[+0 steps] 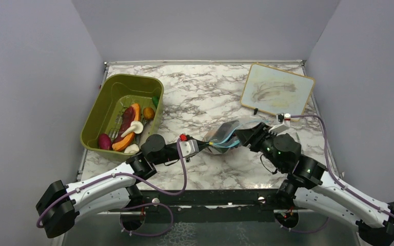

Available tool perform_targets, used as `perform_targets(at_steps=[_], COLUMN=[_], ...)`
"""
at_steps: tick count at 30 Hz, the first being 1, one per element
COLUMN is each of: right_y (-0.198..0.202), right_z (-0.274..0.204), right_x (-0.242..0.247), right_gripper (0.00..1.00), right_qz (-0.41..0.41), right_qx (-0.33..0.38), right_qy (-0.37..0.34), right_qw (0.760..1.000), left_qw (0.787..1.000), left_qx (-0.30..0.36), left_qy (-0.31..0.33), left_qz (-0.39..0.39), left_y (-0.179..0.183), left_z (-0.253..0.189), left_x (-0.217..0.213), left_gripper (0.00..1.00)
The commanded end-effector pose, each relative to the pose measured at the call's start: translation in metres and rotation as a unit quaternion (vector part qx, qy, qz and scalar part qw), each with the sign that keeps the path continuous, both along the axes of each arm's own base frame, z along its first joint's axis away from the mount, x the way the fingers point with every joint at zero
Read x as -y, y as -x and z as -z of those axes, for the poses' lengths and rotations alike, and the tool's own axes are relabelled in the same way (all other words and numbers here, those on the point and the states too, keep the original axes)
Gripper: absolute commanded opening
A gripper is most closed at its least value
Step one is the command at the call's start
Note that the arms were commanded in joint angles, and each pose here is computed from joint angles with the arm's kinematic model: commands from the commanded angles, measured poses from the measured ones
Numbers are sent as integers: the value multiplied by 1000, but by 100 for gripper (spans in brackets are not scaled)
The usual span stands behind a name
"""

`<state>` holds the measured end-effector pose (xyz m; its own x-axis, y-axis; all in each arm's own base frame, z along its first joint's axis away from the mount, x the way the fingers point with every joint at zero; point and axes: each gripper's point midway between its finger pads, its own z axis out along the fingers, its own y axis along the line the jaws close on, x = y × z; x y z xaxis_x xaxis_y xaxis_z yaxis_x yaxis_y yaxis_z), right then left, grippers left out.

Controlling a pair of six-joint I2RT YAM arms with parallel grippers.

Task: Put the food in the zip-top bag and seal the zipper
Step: Zip the zipper food storage bag at the center of the board.

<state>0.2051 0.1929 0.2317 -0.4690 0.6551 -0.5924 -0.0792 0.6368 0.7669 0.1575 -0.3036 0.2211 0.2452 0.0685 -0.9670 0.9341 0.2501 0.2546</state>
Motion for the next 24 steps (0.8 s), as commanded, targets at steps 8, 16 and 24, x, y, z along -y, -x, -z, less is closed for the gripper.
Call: perform_targets(at_steps=[8,16,24], right_y=[49,73,56], right_z=[-62,-61,-49], right_x=[-25,-62,-92], right_gripper=[53,55,51], right_qz=[-299,-454,-470], right_qx=[293,366,400], right_qy=[271,315,329], right_qw=[867,749,715], left_qw=[999,999,998], left_qx=[4,-16,-31], left_qy=[36,45,47], left_qz=[-5,-17,-23], left_y=[-4,-7,-9], left_z=[-28,-32,-30], left_x=[6,7,7], left_gripper=[0,0,0])
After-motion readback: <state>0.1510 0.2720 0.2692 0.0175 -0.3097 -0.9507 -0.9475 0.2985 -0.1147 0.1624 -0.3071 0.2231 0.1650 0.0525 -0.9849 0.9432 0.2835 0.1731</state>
